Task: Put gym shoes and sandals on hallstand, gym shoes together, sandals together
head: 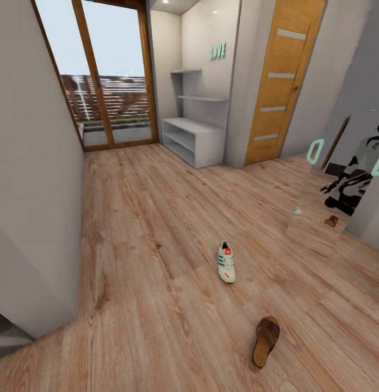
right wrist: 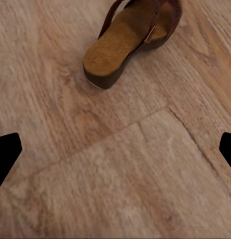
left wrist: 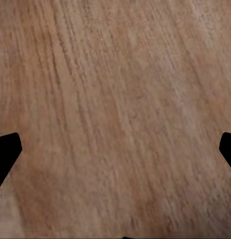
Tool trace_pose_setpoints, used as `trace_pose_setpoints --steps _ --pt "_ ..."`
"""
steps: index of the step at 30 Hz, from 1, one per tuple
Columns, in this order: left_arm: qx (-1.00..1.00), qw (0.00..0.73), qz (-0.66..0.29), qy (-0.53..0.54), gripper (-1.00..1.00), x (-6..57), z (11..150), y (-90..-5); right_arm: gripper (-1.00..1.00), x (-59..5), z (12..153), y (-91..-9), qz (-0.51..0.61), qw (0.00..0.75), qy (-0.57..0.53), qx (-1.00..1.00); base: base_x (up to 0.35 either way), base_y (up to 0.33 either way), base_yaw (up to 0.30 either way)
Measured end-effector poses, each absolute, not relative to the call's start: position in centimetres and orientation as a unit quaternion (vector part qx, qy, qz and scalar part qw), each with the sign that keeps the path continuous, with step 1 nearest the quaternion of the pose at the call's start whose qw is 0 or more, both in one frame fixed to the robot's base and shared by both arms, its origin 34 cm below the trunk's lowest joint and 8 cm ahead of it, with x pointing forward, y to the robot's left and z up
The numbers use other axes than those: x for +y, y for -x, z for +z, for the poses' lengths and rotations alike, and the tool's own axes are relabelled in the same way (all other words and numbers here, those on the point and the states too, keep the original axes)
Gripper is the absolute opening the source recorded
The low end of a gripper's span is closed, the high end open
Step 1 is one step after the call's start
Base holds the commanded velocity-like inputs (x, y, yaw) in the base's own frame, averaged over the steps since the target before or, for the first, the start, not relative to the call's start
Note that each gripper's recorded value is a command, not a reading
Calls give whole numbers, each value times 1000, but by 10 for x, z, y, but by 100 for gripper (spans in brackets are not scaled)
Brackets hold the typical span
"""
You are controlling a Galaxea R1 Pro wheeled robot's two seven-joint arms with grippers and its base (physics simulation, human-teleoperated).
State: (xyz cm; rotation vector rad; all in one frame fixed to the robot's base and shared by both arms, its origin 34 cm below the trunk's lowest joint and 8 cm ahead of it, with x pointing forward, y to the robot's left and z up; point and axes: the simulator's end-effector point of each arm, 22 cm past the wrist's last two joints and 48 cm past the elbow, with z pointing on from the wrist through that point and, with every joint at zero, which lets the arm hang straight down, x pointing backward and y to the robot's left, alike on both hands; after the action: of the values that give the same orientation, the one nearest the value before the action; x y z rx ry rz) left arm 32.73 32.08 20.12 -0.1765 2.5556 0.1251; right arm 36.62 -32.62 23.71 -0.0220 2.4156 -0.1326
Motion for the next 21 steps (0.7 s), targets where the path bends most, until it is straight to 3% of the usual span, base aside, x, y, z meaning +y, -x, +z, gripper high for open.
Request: trace_pose_setpoints --steps 12,21 --pt "955 285 47 66 100 321 201 -327 100 -326 238 -367 -51 355 8 933 172 302 -13" --pt "954 287 47 66 100 321 203 -329 100 -327 239 -368 -52 357 7 933 224 268 -185"
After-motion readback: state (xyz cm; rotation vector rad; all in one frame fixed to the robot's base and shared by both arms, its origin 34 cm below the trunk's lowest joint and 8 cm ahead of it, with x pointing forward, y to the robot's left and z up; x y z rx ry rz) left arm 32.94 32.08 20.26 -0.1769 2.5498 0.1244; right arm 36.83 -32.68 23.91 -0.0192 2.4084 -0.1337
